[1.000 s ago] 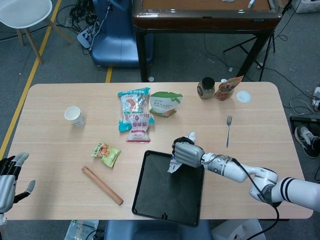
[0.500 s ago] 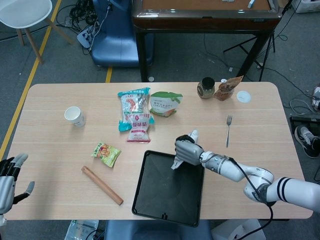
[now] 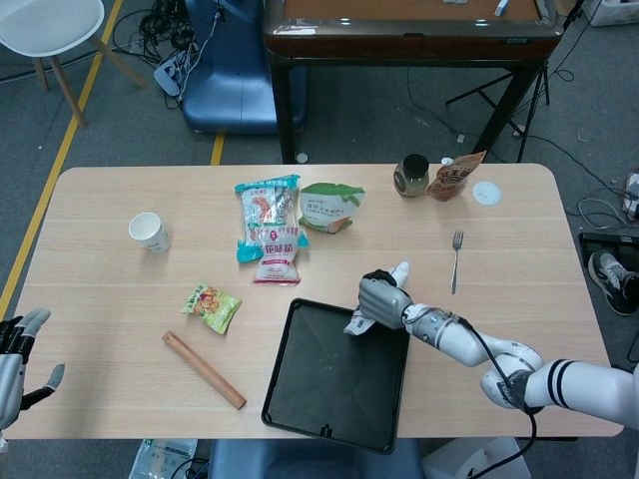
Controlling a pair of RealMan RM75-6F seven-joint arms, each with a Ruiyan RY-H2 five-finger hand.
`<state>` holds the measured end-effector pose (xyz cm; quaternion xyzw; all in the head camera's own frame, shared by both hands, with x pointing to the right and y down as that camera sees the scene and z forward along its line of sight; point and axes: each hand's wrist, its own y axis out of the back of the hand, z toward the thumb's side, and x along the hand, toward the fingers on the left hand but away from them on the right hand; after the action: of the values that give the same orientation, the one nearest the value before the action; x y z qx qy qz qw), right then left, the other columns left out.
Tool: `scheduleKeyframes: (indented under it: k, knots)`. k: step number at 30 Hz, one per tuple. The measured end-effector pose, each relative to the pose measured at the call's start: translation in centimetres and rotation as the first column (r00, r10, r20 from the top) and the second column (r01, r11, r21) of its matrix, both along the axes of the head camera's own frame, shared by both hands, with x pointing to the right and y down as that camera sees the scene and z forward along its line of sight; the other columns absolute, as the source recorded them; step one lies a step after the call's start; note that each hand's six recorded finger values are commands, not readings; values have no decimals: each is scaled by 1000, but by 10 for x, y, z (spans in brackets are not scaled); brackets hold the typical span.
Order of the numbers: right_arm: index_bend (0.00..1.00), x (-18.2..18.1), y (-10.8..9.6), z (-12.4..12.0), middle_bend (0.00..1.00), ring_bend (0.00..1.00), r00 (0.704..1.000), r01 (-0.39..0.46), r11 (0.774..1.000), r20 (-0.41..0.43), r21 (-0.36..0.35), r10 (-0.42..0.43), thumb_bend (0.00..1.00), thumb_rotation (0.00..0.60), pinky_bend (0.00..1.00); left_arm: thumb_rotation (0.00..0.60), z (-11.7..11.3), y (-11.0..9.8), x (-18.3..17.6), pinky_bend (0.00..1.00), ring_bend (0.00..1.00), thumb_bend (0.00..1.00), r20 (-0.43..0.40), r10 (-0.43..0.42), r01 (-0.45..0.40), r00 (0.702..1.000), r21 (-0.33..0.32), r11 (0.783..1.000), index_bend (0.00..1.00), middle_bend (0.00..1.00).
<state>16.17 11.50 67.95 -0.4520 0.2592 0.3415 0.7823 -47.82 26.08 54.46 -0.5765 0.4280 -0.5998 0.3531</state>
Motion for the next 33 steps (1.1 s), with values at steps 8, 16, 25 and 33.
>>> scheduleKeyframes:
  k: [8, 16, 25, 33]
  knots:
    - [939, -4, -12, -22, 908, 815, 998, -30, 999, 47, 29, 29, 1000, 600, 928, 600, 1, -1, 3, 74, 111, 287, -4, 7, -7, 1000, 1, 1000, 120, 135]
    - [960, -10, -6, -16, 915, 815, 995, 99, 994, -22, 55, -98, 1000, 600, 928, 600, 3, -1, 3, 74, 110, 287, -1, 4, -5, 1000, -4, 1000, 120, 135]
    - [971, -31, -2, -18, 920, 815, 976, 213, 973, -60, 83, -209, 1000, 600, 928, 600, 4, 2, 1, 73, 110, 288, -2, -8, 8, 1000, -4, 1000, 120, 135]
    - [976, -35, 8, 3, 928, 815, 976, 198, 979, -99, 49, -193, 1000, 600, 928, 600, 2, 8, -8, 74, 110, 288, 0, -35, 35, 999, 0, 999, 120, 135]
